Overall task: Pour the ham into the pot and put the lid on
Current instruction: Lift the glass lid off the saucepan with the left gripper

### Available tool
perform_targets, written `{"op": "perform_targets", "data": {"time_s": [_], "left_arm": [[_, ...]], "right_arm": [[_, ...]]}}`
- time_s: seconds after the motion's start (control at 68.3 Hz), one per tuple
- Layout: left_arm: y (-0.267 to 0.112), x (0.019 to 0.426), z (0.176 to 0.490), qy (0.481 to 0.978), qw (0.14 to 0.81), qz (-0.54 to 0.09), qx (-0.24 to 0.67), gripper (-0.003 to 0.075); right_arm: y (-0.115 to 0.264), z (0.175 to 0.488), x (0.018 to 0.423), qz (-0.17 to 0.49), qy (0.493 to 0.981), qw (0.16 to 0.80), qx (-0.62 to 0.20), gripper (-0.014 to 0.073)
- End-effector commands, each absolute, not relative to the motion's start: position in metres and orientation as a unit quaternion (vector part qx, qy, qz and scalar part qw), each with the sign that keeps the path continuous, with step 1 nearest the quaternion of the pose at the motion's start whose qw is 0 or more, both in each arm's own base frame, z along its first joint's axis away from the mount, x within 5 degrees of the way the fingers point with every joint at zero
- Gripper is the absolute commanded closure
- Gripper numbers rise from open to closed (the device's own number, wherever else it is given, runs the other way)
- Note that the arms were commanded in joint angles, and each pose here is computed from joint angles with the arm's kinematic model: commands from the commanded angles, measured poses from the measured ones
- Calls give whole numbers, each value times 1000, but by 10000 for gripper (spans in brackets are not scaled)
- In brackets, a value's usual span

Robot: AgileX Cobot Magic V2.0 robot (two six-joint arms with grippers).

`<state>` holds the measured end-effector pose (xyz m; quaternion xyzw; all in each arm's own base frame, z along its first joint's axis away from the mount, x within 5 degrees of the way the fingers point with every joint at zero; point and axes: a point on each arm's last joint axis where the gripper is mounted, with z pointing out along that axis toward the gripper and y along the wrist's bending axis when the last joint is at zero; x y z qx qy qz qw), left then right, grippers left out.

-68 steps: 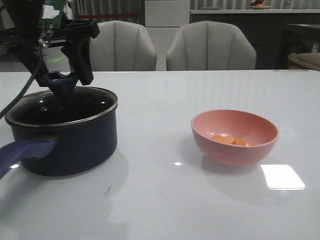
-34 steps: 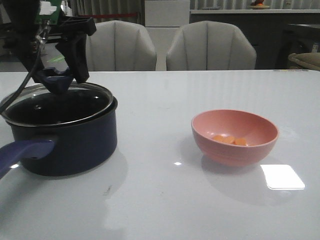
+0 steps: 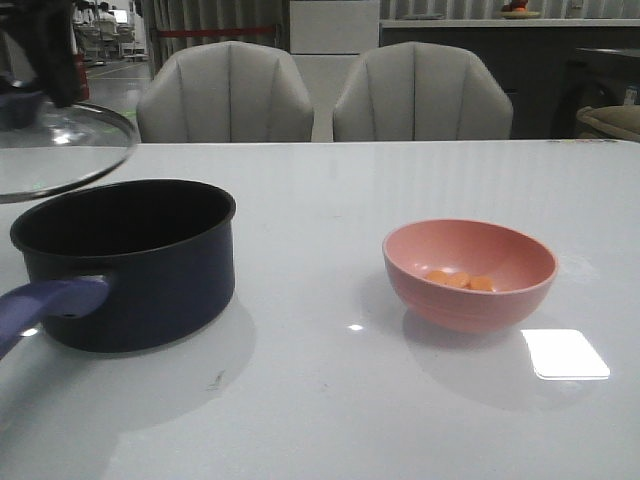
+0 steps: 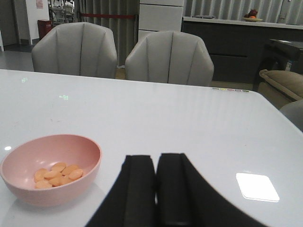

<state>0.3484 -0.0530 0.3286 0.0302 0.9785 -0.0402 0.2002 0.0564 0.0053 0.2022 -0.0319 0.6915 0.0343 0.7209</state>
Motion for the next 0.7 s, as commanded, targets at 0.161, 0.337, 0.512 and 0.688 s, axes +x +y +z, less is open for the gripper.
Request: {"op": "perform_targets", "data": {"time_s": [0.161, 0.337, 0.512, 0.688], "left_arm": [[28, 337, 360, 966, 255, -15, -46, 433], [64, 334, 332, 964, 248, -21, -95, 433], [78, 332, 283, 970, 210, -58, -112, 432], [80, 335, 246, 974, 179, -69, -120, 431]], "right_arm": [[5, 212, 54, 31, 652, 757, -30, 442], [5, 212, 54, 31, 652, 757, -30, 442], [5, 212, 54, 31, 652, 757, -30, 442], [5, 212, 54, 31, 652, 757, -30, 442]]}}
